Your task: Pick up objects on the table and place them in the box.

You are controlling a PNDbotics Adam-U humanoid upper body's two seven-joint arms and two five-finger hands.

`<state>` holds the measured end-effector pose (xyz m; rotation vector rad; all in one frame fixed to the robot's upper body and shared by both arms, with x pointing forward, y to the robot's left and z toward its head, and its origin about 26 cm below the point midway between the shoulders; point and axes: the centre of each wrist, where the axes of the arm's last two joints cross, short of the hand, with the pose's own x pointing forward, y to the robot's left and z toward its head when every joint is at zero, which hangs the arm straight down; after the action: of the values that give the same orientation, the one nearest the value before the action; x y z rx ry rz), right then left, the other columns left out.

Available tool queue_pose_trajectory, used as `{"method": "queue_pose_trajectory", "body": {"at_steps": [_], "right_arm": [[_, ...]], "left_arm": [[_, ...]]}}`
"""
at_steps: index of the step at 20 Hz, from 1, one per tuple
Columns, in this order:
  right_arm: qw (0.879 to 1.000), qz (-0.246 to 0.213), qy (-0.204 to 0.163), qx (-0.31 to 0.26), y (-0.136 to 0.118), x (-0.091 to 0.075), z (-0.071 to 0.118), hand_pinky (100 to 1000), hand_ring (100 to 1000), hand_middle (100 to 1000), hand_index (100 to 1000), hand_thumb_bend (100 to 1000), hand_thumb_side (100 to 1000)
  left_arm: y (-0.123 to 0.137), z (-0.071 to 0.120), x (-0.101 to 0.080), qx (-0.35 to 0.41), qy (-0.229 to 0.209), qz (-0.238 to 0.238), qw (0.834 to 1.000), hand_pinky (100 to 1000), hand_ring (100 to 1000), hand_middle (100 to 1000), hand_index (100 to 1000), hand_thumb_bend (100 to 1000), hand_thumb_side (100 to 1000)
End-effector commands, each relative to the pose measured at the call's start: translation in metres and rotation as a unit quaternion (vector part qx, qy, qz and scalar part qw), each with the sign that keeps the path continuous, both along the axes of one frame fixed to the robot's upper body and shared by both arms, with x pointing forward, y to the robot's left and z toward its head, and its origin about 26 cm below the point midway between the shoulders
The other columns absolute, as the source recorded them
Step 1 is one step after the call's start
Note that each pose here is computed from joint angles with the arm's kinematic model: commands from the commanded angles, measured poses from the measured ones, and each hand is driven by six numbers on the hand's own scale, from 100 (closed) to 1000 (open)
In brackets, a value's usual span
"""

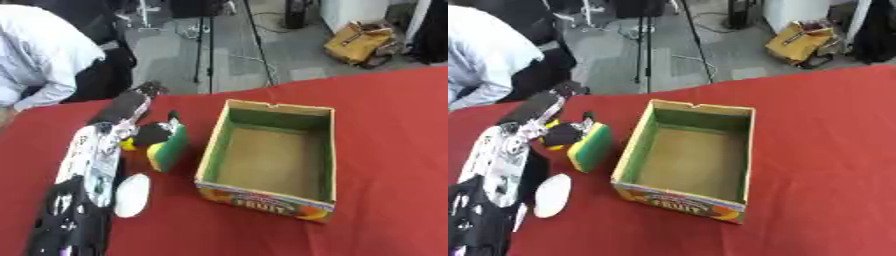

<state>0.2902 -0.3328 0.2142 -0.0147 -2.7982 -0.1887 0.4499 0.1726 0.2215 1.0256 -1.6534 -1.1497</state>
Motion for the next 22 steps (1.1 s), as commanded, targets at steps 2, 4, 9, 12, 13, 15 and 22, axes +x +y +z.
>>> {"method": "queue_pose_trajectory", "body": {"at_steps": [2, 4, 9, 12, 13, 15, 22], "right_arm": [[1.0, 0.006, -0.013, -0.006, 0.001, -0.001, 0.005, 867, 750, 542, 587, 100, 1000], [1.0, 0.006, -0.014, -0.006, 0.001, -0.001, 0.005, 867, 750, 541, 587, 100, 1000], [1.0, 0.008, -0.014, -0.008, 0.001, -0.001, 0.005, 867, 746, 534, 583, 100, 1000], [1.0, 0.01, -0.014, -0.009, 0.002, -0.001, 0.005, 867, 745, 531, 580, 100, 1000], [1.0, 0.01, -0.014, -0.009, 0.002, -0.001, 0.005, 867, 745, 531, 580, 100, 1000], [1.0, 0.011, -0.014, -0.009, 0.002, -0.001, 0.004, 867, 744, 529, 579, 100, 1000], [1.0, 0.015, -0.013, -0.009, 0.002, -0.001, 0.003, 867, 743, 526, 579, 100, 1000]], "left_arm": [[0.009, 0.002, 0.003, 0.008, -0.031, 0.029, 0.999, 995, 1000, 1000, 1000, 100, 619], [0.01, -0.002, 0.004, 0.006, -0.031, 0.034, 0.999, 996, 1000, 1000, 1000, 100, 633], [0.013, -0.005, 0.005, 0.0, -0.016, 0.029, 0.999, 1000, 1000, 1000, 1000, 100, 941], [0.017, -0.006, 0.006, -0.004, -0.004, 0.018, 1.0, 1000, 1000, 1000, 1000, 100, 1000], [0.018, -0.005, 0.006, -0.006, -0.001, 0.015, 1.0, 1000, 1000, 1000, 1000, 100, 1000], [0.018, -0.005, 0.006, -0.011, 0.01, 0.006, 1.0, 1000, 1000, 1000, 1000, 100, 1000], [0.025, -0.003, 0.007, -0.017, 0.04, -0.006, 0.999, 1000, 1000, 1000, 1000, 100, 1000]]}}
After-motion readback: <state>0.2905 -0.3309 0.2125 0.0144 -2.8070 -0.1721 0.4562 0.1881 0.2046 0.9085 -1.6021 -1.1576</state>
